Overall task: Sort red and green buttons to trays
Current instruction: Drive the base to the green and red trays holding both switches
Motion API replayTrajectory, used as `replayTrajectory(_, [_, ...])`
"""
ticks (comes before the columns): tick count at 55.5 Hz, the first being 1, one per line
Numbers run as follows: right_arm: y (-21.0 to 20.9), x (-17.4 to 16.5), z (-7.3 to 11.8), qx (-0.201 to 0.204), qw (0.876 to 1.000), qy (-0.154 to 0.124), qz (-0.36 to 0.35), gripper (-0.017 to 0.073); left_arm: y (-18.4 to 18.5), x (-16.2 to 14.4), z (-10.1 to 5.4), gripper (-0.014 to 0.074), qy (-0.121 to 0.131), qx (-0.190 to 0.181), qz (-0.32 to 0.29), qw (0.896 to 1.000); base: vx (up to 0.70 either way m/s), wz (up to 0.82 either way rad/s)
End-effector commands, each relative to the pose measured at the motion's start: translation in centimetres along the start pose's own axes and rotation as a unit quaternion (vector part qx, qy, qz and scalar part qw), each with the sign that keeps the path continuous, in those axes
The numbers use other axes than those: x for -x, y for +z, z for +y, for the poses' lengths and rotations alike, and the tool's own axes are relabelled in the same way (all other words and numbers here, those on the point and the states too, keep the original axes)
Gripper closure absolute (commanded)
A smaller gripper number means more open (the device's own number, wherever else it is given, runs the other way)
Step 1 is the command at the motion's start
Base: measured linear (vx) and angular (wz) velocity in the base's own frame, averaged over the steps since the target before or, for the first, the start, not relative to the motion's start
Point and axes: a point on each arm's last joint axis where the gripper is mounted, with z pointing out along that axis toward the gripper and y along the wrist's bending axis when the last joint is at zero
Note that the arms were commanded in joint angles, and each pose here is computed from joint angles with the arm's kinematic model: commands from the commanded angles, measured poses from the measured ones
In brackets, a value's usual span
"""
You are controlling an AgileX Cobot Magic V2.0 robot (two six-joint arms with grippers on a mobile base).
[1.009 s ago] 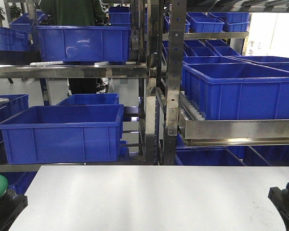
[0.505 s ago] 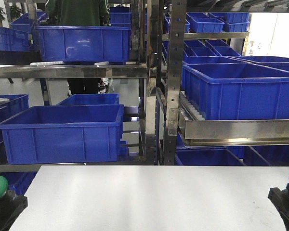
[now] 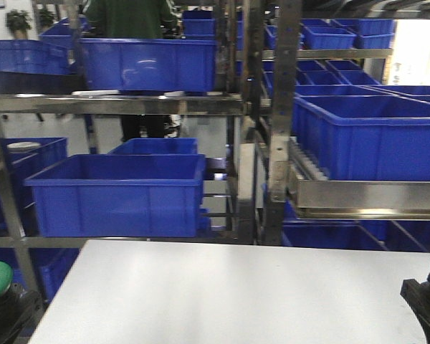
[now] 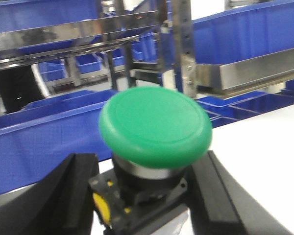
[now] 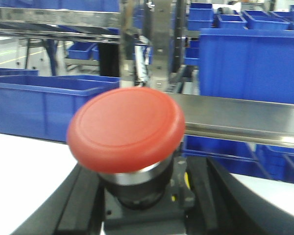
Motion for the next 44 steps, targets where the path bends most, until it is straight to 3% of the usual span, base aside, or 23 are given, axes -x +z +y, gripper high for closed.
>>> replayTrajectory(1, [-0.01,1.94,0.07,0.009,0.998,-0.006,-0.063,0.0567,-0.01,1.81,-0.07,0.0592,-0.010,-0.007,-0.057,0.998,-0.04,0.35])
replayTrajectory(17, [-0.01,1.94,0.07,0.009,0.998,-0.006,-0.063,0.0567,-0.01,1.81,-0.07,0.0592,-0.010,-0.007,-0.057,0.998,-0.06,0.62])
replayTrajectory(44, [-0.01,1.93,0.07,0.008,0.998,-0.006,-0.062,0.0567,-0.01,1.81,-0.07,0.0590,-0.010,-0.007,-0.057,0.998,-0.05,0.95])
